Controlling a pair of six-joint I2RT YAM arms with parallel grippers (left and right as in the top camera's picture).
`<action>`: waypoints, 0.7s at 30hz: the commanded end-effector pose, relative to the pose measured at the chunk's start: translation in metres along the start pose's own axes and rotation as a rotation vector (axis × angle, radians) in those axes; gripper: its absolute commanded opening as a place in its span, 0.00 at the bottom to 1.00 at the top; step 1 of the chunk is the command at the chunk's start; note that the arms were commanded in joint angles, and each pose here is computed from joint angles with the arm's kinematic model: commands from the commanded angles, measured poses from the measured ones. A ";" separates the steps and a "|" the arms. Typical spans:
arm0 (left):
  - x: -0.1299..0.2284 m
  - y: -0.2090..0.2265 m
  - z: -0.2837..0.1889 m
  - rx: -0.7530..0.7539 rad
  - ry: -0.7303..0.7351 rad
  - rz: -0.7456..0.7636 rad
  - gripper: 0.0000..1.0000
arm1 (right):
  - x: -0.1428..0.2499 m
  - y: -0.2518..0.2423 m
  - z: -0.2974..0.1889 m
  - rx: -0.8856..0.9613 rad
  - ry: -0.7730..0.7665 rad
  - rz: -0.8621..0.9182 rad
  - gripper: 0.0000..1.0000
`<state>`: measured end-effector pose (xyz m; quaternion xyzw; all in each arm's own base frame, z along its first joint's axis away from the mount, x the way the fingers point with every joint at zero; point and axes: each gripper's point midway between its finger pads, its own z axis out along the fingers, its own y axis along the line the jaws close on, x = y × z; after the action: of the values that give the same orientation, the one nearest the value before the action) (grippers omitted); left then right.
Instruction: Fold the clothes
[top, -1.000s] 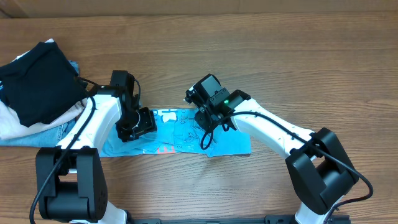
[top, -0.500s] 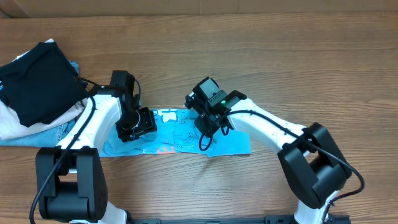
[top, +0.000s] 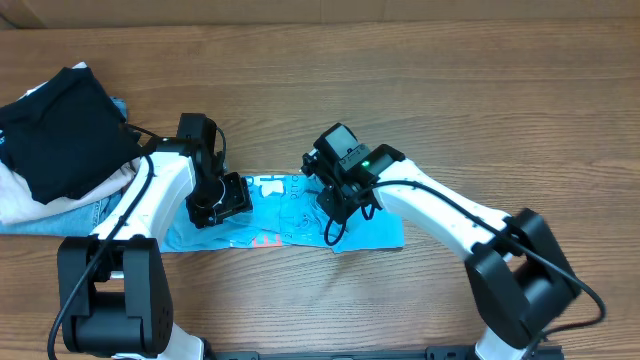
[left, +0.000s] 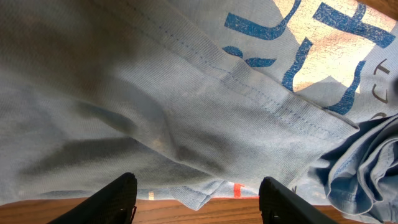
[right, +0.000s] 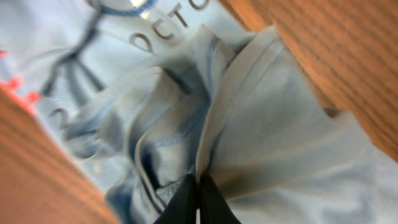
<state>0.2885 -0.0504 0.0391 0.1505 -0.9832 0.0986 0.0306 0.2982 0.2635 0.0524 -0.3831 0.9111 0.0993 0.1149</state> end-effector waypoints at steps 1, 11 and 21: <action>-0.005 -0.006 -0.010 0.009 -0.036 0.044 0.66 | -0.012 0.017 -0.022 -0.067 -0.061 -0.049 0.04; -0.005 -0.006 -0.010 0.009 -0.036 0.044 0.66 | 0.001 0.045 -0.022 -0.187 -0.026 -0.219 0.04; -0.005 -0.006 -0.010 0.009 -0.035 0.044 0.66 | -0.015 0.038 -0.020 -0.144 -0.086 -0.228 0.29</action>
<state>0.2884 -0.0504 0.0391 0.1506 -0.9832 0.0985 0.0310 0.2723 0.2880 0.0677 -0.4829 0.8524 0.1658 0.1125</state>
